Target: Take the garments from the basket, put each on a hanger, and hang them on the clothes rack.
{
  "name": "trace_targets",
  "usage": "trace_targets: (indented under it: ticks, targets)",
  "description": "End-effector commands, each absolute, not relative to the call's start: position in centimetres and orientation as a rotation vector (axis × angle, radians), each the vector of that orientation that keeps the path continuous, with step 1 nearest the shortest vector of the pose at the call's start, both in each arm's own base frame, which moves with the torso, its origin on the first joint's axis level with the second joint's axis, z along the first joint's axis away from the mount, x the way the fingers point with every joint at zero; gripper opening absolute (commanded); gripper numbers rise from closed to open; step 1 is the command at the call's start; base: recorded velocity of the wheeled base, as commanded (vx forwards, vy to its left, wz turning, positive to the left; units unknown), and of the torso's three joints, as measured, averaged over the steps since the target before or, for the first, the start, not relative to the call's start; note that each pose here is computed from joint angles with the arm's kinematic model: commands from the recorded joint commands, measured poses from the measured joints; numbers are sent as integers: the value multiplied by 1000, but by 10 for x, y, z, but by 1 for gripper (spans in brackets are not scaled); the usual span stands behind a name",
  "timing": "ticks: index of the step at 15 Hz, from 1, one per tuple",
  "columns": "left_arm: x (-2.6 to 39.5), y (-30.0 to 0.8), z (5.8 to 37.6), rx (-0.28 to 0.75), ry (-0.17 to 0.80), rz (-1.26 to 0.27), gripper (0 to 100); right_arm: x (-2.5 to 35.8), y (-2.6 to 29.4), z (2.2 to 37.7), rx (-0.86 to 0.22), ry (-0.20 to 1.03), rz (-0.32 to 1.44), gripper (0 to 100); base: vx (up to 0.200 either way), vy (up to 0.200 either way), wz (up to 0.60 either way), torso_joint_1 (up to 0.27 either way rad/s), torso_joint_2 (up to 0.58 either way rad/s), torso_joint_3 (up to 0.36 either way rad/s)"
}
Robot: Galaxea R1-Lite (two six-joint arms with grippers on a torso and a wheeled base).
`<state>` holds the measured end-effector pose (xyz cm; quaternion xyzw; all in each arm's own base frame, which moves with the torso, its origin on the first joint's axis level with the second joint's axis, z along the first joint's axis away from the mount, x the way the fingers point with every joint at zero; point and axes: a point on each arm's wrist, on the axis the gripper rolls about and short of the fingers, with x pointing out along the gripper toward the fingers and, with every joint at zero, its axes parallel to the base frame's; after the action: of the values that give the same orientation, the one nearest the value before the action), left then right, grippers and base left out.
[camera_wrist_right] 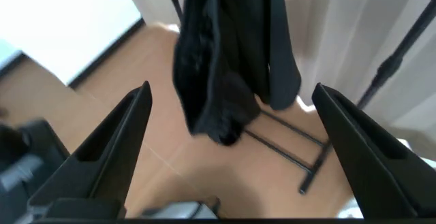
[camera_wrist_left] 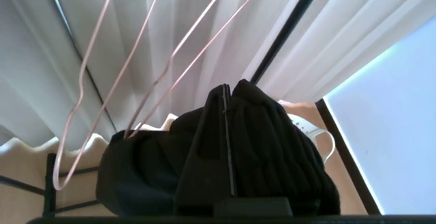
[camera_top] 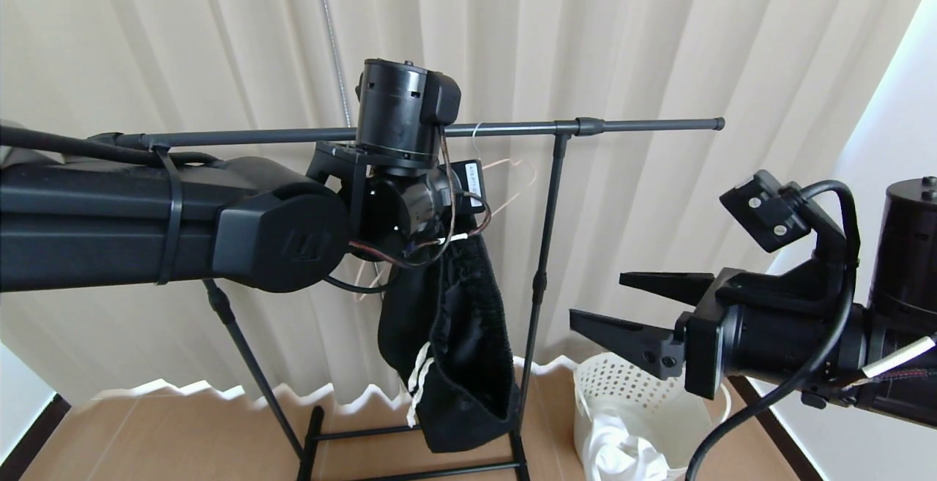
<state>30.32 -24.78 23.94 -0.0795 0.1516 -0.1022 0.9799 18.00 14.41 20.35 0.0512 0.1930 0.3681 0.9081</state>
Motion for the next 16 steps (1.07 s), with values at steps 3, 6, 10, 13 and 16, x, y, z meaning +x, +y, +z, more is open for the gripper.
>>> trace_targets:
  ticks: [3, 6, 10, 13, 16]
  targets:
    - [290, -260, 243, -156, 301, -251, 0, 199, 163, 186, 76, 449, 675, 100, 0, 0, 0, 0, 0, 0]
    - [283, -265, 245, -146, 298, -276, 0, 208, 169, 174, 24, 474, 628, 100, 0, 0, 0, 0, 0, 0]
    - [278, -271, 246, -128, 290, -302, 0, 220, 176, 151, -66, 527, 565, 100, 0, 0, 0, 0, 0, 0]
    - [277, -271, 248, -131, 287, -304, 0, 225, 180, 139, -86, 563, 550, 100, 0, 0, 0, 0, 0, 0]
    - [276, -270, 248, -129, 289, -302, 0, 227, 181, 132, -116, 577, 542, 100, 0, 0, 0, 0, 0, 0]
